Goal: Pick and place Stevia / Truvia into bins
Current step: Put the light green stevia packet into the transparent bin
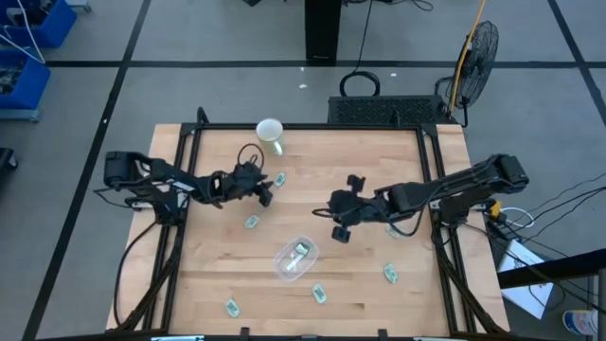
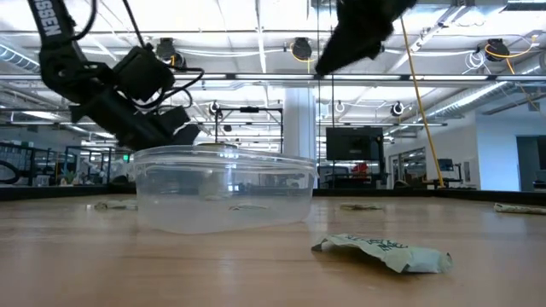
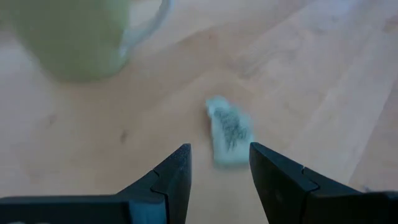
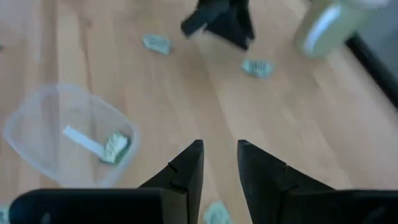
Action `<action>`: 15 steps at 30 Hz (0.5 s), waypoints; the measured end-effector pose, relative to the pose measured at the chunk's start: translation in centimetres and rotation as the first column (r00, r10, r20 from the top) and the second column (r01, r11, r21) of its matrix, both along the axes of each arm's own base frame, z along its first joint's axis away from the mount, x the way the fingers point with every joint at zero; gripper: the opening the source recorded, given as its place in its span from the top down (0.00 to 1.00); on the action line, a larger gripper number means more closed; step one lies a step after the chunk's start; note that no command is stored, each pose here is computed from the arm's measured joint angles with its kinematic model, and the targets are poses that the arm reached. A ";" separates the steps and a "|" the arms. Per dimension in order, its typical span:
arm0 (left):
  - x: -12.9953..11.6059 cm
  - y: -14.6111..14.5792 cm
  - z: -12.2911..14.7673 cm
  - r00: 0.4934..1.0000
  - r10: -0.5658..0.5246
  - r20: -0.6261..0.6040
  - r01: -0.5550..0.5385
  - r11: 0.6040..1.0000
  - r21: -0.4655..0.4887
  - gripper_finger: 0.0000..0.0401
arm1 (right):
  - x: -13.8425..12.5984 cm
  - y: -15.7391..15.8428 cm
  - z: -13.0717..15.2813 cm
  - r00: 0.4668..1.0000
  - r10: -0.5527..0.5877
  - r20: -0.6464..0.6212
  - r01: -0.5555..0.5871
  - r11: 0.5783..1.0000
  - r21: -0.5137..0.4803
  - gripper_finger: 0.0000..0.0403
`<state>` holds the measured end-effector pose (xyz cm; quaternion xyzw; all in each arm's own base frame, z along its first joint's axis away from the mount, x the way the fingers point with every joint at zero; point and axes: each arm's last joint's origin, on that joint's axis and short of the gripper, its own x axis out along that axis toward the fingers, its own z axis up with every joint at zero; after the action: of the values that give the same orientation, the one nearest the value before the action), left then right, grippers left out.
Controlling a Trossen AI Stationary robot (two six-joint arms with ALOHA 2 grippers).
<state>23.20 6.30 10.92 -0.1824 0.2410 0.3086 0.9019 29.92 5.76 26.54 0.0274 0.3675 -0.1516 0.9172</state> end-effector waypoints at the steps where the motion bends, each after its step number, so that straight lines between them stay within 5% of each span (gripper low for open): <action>1: 0.4 0.3 0.2 1.000 -0.011 -0.002 0.011 1.000 0.011 0.58 | -0.5 0.0 -0.6 1.000 -0.013 -0.007 0.013 1.000 0.013 0.77; 8: 3.7 2.4 0.3 0.995 -0.050 -0.091 0.055 0.997 0.051 0.58 | -5.4 -0.2 -5.3 0.994 -0.112 -0.014 0.113 0.973 0.200 0.77; 15: 4.9 3.5 -0.9 0.966 -0.018 -0.258 0.018 1.000 -0.002 0.58 | -9.3 -0.6 -8.7 0.970 -0.164 0.179 0.088 0.923 0.374 0.77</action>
<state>28.10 9.84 10.02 -0.1382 0.3576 0.3216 0.8658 20.61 5.12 17.81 0.2357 0.2894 -0.1362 0.9177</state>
